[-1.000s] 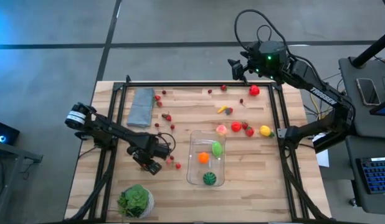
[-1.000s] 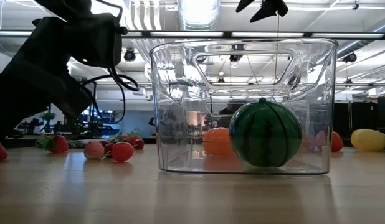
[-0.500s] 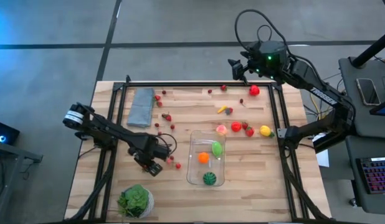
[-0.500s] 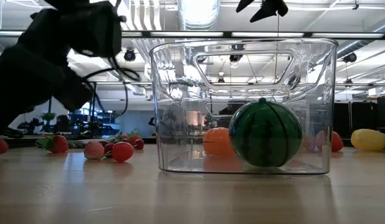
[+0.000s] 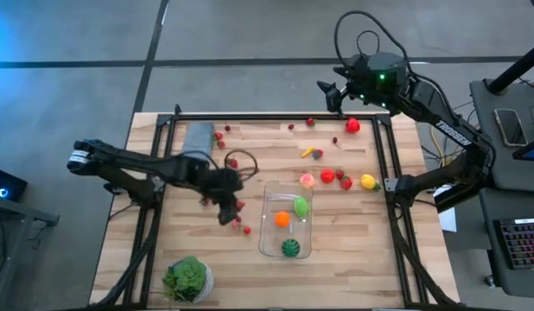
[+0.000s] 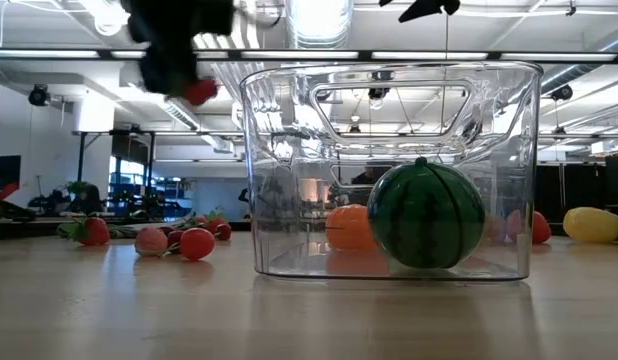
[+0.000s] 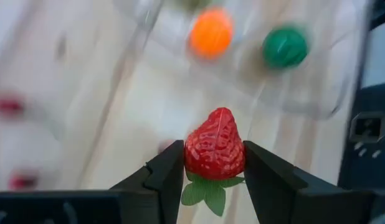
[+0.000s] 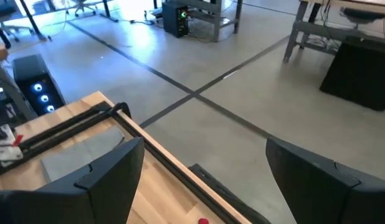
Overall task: Pick and placing Produce into tupperware
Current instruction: Put the strawberry into the transparent bin
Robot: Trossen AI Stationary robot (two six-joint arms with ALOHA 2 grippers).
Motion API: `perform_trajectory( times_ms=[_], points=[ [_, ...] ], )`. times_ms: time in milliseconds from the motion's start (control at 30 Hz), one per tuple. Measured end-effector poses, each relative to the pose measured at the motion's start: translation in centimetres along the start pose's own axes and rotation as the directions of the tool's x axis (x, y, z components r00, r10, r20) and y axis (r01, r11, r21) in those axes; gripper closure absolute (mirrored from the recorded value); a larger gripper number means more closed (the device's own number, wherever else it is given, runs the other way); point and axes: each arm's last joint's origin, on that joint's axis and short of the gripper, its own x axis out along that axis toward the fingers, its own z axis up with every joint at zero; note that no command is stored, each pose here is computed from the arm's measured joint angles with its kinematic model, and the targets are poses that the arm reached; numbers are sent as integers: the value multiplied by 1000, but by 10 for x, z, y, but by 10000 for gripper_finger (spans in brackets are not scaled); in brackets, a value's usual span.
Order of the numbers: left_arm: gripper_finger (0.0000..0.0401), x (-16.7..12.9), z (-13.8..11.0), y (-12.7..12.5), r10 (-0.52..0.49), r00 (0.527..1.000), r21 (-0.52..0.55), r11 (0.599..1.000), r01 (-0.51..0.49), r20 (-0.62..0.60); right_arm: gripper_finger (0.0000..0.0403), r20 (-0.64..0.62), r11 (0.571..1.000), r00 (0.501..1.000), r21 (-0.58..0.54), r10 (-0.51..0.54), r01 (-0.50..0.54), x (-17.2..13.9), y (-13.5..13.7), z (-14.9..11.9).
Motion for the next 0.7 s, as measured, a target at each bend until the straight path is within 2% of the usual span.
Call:
perform_trajectory(
  times_ms=[133,267,367,500,567,700],
  points=[
    [265,3,34,13,-114,984,26,993,111,138,74,-8,1000,1000,-18,-8,8,-2,-2,1],
    [265,25,63,26,-220,954,67,975,210,205,74,-44,1000,999,-26,-16,14,-4,-3,-1],
    [265,47,76,32,-235,956,93,971,222,177,74,-83,999,996,-24,-25,24,-4,-5,-5],
    [265,76,82,38,-213,974,71,976,207,82,74,-144,999,989,-11,-41,40,-6,-6,-11],
    [264,82,87,37,-213,976,54,976,211,49,74,-171,999,984,-12,-45,44,-8,-7,-13],
    [251,76,101,31,-235,968,52,972,231,90,74,-195,999,980,-12,-49,47,-9,-7,-16]
  ],
)
